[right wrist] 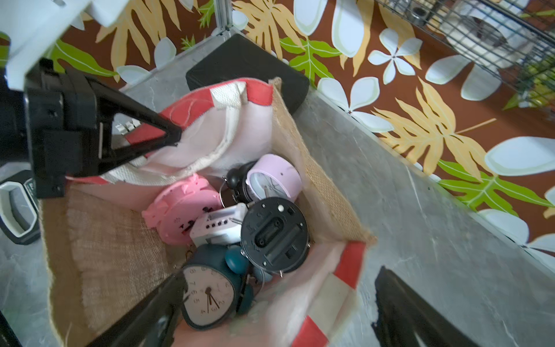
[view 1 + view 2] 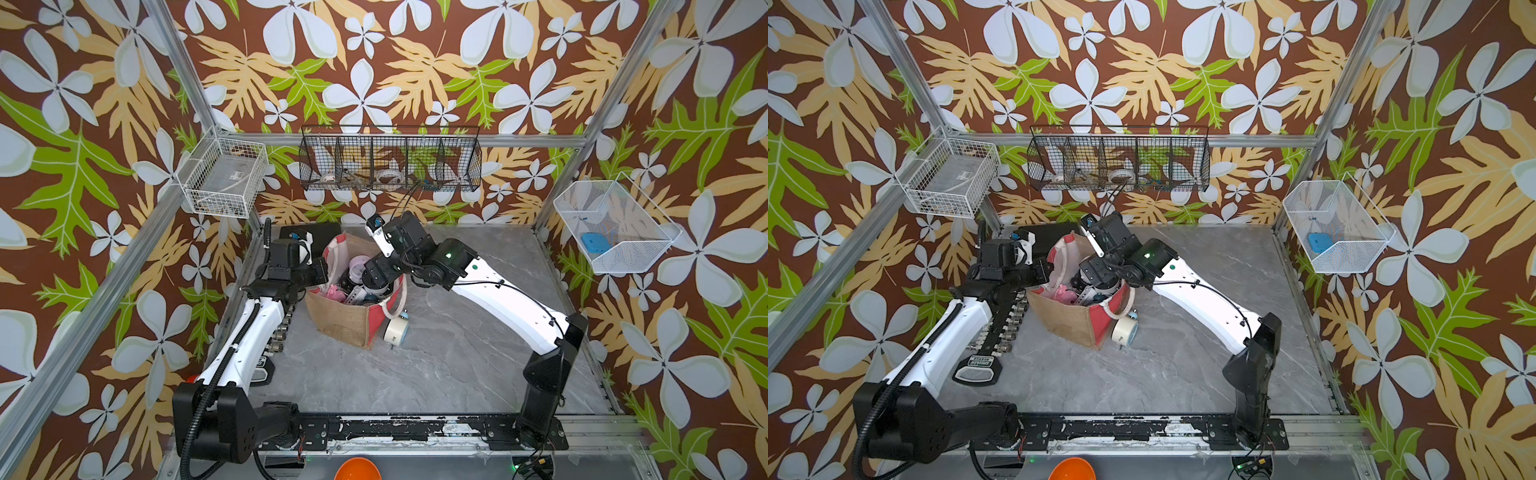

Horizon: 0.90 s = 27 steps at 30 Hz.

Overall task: Put the alarm clock into the canvas bag
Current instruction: Pick up the alarm from the center of the board.

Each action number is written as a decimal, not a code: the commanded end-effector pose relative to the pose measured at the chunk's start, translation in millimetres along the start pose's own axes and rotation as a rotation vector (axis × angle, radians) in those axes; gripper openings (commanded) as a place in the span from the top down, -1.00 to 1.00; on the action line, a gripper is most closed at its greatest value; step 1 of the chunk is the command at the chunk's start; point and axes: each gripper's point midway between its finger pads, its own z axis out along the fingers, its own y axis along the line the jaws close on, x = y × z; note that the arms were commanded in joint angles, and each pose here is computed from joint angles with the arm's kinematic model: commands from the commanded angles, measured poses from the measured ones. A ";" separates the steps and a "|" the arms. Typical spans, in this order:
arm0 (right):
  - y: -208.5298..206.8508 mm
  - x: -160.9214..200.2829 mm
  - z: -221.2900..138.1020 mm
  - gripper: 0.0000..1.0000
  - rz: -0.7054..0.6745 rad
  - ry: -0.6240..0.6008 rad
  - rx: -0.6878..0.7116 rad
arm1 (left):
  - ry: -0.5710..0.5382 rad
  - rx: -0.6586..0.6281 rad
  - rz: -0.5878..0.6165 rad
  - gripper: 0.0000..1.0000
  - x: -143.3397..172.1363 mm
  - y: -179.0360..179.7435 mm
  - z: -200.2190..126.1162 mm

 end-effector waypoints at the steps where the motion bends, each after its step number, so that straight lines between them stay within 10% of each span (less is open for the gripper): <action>1: -20.3 1.3 -13.1 -0.95 0.104 -0.065 0.097 | -0.028 0.022 0.016 1.00 -7.7 -5.2 -2.5; 17: -11.2 152.2 -4.0 -0.92 0.534 0.056 0.151 | -0.029 0.030 0.014 1.00 -8.5 -6.8 -2.5; 27: 43.7 174.7 43.4 -0.93 0.573 0.175 0.133 | -0.034 0.032 0.016 1.00 -9.5 -7.6 -4.0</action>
